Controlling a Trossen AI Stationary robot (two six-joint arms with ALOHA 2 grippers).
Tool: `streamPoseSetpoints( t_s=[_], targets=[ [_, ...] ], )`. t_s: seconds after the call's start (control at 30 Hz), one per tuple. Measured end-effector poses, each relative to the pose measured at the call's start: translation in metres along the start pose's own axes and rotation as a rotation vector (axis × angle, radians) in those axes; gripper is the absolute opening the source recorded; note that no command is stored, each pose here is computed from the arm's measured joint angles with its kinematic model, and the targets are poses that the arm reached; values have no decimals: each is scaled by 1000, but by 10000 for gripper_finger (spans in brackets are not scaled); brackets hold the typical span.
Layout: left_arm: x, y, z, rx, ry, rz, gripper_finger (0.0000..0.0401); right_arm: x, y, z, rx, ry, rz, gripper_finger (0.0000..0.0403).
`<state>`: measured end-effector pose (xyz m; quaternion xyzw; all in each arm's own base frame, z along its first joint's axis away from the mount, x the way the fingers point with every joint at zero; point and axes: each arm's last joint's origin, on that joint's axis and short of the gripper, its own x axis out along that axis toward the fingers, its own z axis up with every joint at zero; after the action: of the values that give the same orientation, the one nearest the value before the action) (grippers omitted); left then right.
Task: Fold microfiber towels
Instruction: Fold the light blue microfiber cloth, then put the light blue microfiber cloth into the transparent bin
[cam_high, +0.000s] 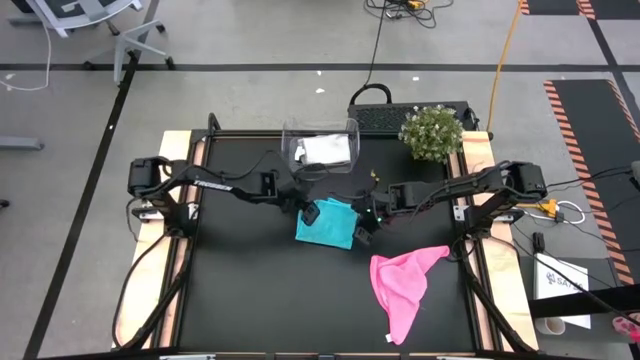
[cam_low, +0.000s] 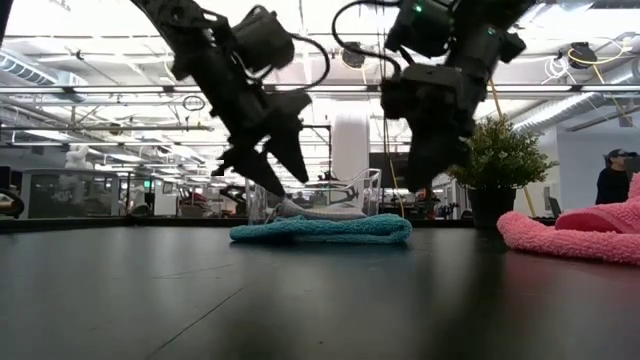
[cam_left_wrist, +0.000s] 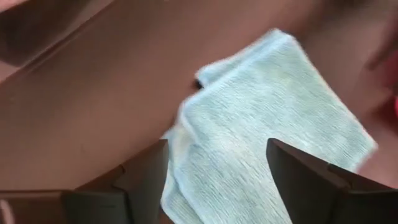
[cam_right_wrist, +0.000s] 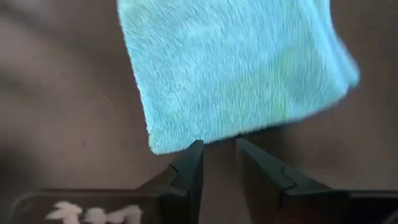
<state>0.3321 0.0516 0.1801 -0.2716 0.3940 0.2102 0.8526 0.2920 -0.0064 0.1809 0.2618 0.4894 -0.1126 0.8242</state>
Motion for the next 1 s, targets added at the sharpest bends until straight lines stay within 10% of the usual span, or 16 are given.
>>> streamPoseSetpoints(
  t_s=[0.53,1.0],
  targets=[
    [4,-4,-10,96,52,13,296,33,-27,-39,434,-123,141,201],
    [4,-2,-12,90,76,29,296,72,-29,-32,478,-250,209,201]
  ],
)
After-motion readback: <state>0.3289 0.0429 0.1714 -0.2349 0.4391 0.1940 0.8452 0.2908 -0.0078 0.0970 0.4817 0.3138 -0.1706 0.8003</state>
